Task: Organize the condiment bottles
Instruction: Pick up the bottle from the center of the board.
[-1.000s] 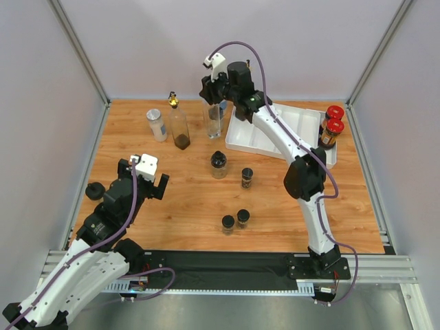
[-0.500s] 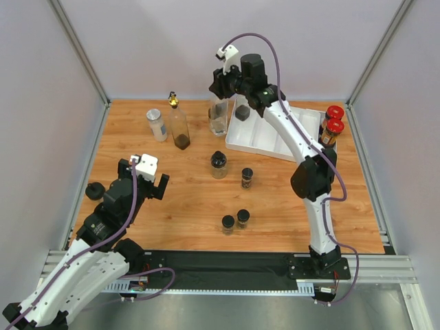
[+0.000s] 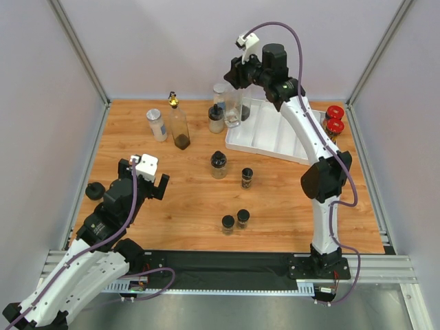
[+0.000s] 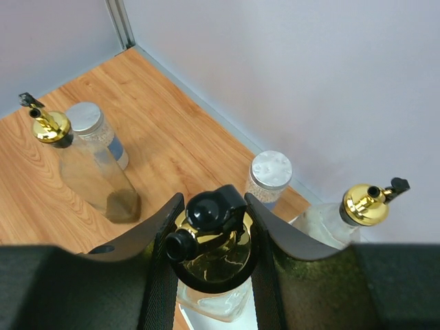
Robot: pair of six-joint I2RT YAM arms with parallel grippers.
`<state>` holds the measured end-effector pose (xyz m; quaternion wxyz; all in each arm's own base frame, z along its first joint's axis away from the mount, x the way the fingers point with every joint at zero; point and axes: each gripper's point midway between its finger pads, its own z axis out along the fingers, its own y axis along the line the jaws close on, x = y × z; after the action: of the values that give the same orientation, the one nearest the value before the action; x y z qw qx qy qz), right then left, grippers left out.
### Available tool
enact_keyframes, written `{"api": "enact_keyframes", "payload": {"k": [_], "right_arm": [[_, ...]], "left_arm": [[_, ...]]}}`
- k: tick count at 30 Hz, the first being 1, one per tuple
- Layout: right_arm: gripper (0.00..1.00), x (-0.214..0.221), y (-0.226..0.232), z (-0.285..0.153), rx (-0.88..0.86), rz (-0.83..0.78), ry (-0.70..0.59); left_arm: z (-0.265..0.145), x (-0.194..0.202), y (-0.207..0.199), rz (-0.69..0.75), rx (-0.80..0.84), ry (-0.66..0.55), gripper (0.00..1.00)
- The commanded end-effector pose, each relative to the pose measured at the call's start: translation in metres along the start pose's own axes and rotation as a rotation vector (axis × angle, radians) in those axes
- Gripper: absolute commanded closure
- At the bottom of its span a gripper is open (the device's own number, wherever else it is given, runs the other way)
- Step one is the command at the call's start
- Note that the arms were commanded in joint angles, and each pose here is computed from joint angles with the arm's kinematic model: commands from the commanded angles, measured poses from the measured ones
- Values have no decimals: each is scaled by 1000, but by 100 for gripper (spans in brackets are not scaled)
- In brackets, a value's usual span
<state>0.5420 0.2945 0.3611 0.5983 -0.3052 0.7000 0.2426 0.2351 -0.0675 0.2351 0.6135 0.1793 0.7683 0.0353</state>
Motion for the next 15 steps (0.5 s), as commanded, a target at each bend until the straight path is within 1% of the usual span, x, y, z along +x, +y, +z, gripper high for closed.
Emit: {"api": "enact_keyframes", "payload": {"k": [1, 5, 15], "right_arm": [[100, -58, -5, -29, 4, -91, -137], [100, -48, -24, -26, 28, -102, -126], [100, -11, -54, -5, 52, -103, -90]], "left_arm": [[1, -2, -2, 19, 12, -11, 0], [2, -1, -2, 20, 11, -8, 0], [4, 2, -3, 30, 13, 5, 0]]}}
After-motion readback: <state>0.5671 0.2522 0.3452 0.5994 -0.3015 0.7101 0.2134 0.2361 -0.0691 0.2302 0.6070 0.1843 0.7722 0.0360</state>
